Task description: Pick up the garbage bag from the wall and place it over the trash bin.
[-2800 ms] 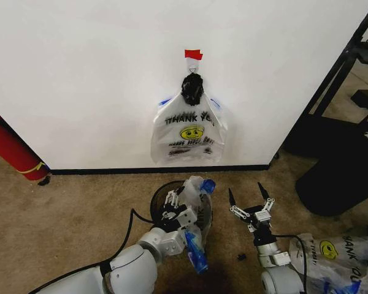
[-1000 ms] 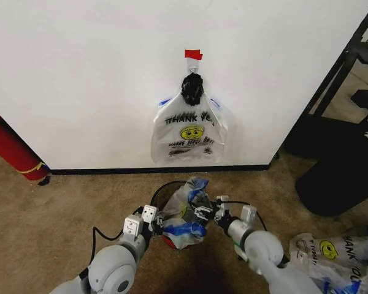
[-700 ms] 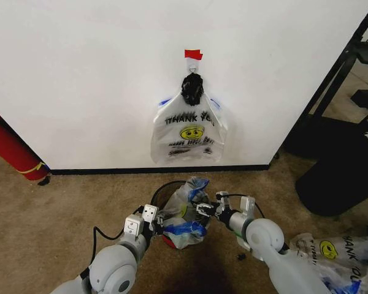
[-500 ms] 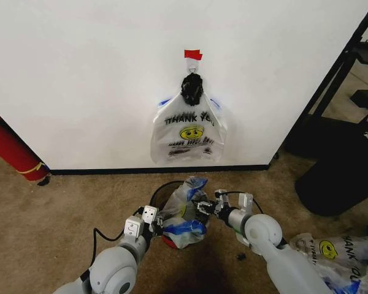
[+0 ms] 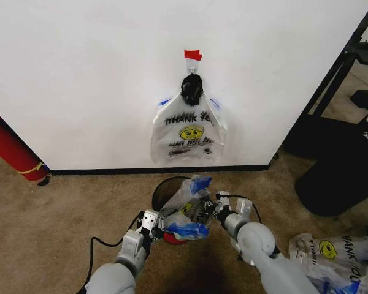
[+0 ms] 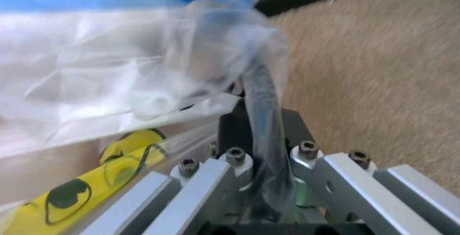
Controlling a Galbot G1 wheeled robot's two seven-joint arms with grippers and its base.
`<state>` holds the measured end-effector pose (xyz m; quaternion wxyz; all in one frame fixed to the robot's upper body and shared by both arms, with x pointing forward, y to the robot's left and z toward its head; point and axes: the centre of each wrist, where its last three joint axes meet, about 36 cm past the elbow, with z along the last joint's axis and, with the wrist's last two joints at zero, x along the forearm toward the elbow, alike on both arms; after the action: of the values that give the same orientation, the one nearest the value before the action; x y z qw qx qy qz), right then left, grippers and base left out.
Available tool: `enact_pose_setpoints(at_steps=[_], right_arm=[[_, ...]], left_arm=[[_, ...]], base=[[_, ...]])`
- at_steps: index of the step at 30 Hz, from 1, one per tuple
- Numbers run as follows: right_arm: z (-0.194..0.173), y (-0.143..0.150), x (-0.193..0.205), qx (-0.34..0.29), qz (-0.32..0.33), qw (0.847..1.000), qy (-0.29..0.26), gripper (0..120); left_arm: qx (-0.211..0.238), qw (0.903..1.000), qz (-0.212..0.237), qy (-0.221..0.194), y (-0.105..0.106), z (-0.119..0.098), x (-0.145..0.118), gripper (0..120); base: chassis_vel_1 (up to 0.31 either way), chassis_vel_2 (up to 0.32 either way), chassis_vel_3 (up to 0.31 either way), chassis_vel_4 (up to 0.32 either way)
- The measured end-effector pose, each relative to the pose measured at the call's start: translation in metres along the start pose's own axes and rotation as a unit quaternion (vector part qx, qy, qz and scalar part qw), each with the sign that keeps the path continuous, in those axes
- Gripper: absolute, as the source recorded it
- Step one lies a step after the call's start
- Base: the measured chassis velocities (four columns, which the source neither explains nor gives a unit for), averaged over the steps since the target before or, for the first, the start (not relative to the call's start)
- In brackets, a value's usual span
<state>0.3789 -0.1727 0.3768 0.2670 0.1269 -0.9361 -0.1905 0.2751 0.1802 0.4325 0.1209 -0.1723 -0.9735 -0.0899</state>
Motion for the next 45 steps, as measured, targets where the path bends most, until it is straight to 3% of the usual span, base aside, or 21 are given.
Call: enact_pose_setpoints(at_steps=[5,11,14,17,25,27,29,30,36,41,45], right_arm=[[0.000,0.006,0.024,-0.006,0.011,0.998,-0.054,0],[-0.006,-0.003,0.051,0.009,0.012,0.994,-0.105,0],[-0.015,-0.008,0.064,0.013,-0.002,0.992,-0.122,0],[-0.019,-0.010,0.070,0.016,-0.008,0.992,-0.129,0],[-0.032,-0.022,0.085,0.038,-0.020,0.991,-0.123,0],[-0.033,-0.023,0.085,0.043,-0.019,0.991,-0.123,0],[-0.033,-0.025,0.081,0.058,-0.012,0.990,-0.130,0],[-0.033,-0.025,0.081,0.058,-0.012,0.990,-0.130,0],[-0.016,-0.023,0.066,0.142,-0.008,0.976,-0.165,0],[-0.002,-0.017,0.061,0.197,-0.019,0.964,-0.177,0],[0.007,-0.014,0.060,0.229,-0.030,0.954,-0.189,0]], left_arm=[[-0.030,0.9984,-0.021,-0.042,0.002,0.001,0.002,0],[-0.041,0.9973,-0.039,-0.047,0.003,0.002,0.006,0],[-0.042,0.9972,-0.049,-0.038,0.005,0.007,0.003,11],[-0.042,0.9971,-0.055,-0.033,0.006,0.011,0.000,14],[-0.044,0.9968,-0.062,-0.026,0.011,0.019,-0.003,42],[-0.046,0.9967,-0.056,-0.037,0.011,0.019,-0.001,49],[-0.071,0.9936,-0.038,-0.079,0.014,0.022,0.001,61],[-0.071,0.9936,-0.038,-0.079,0.014,0.022,0.001,61],[-0.148,0.9725,0.047,-0.174,0.025,0.031,-0.005,86],[-0.159,0.9644,0.072,-0.199,0.024,0.031,-0.019,99],[-0.173,0.9609,0.065,-0.207,0.023,0.032,-0.032,100]], base=[[0.000,0.000,0.000,0.000],[0.000,0.000,0.000,0.000],[0.000,0.000,0.000,0.000],[0.000,0.000,0.000,0.000],[0.000,0.000,0.000,0.000],[0.000,0.000,0.000,0.000],[0.000,0.000,0.000,0.000],[0.000,0.000,0.000,0.000],[0.000,0.000,0.000,0.000],[0.000,0.000,0.000,0.000],[0.000,0.000,0.000,0.000]])
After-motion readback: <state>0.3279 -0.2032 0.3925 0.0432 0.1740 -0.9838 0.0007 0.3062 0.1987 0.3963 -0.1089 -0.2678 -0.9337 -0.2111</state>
